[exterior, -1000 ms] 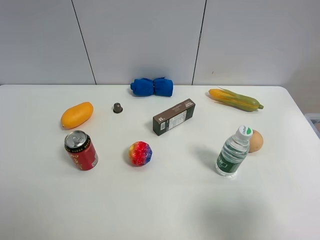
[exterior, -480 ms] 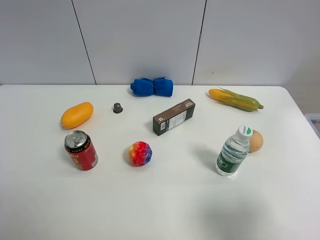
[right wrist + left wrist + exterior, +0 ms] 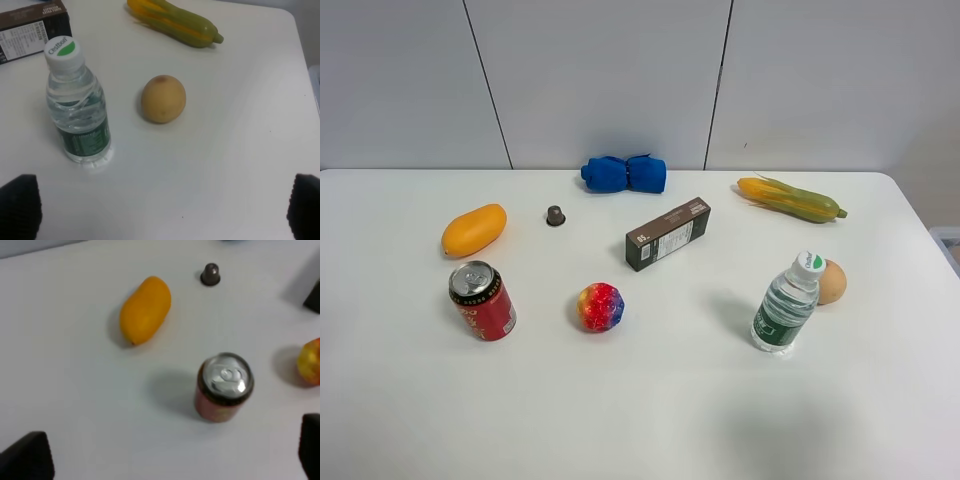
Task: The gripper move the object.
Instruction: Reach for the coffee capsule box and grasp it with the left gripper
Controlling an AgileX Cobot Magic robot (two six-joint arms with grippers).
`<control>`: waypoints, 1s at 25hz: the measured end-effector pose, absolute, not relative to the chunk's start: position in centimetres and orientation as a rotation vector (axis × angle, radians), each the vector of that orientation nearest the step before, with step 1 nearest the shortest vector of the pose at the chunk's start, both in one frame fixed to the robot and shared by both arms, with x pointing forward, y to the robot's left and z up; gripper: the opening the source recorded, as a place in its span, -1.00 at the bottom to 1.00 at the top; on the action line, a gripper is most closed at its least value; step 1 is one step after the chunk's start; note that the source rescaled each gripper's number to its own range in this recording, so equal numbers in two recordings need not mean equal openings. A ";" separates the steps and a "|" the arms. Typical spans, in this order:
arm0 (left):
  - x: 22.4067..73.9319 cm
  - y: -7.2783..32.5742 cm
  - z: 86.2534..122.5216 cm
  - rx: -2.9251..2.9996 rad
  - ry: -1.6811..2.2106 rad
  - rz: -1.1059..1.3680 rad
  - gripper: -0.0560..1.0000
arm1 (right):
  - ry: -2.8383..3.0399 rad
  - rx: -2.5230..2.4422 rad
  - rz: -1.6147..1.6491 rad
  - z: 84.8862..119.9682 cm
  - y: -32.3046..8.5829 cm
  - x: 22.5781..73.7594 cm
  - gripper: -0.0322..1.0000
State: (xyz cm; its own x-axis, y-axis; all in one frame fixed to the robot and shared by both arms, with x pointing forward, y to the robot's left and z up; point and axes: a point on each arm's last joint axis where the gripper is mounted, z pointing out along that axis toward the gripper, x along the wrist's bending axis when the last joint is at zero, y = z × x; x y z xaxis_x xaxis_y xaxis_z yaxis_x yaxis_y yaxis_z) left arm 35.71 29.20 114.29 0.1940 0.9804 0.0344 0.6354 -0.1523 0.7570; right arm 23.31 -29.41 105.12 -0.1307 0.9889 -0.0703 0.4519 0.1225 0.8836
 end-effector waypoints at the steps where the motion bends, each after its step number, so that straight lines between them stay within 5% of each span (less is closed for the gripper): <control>1: 37.1 29.2 114.7 1.893 1.497 0.720 1.00 | 1.686 1.415 0.950 105.1 -29.4 23.3 1.00; 11: 49.0 24.3 117.0 2.062 1.271 0.619 1.00 | 1.686 1.415 0.950 105.1 -29.4 23.3 1.00; 25: 57.5 9.9 110.4 2.365 0.963 0.358 1.00 | 1.686 1.415 0.950 105.1 -29.4 23.3 1.00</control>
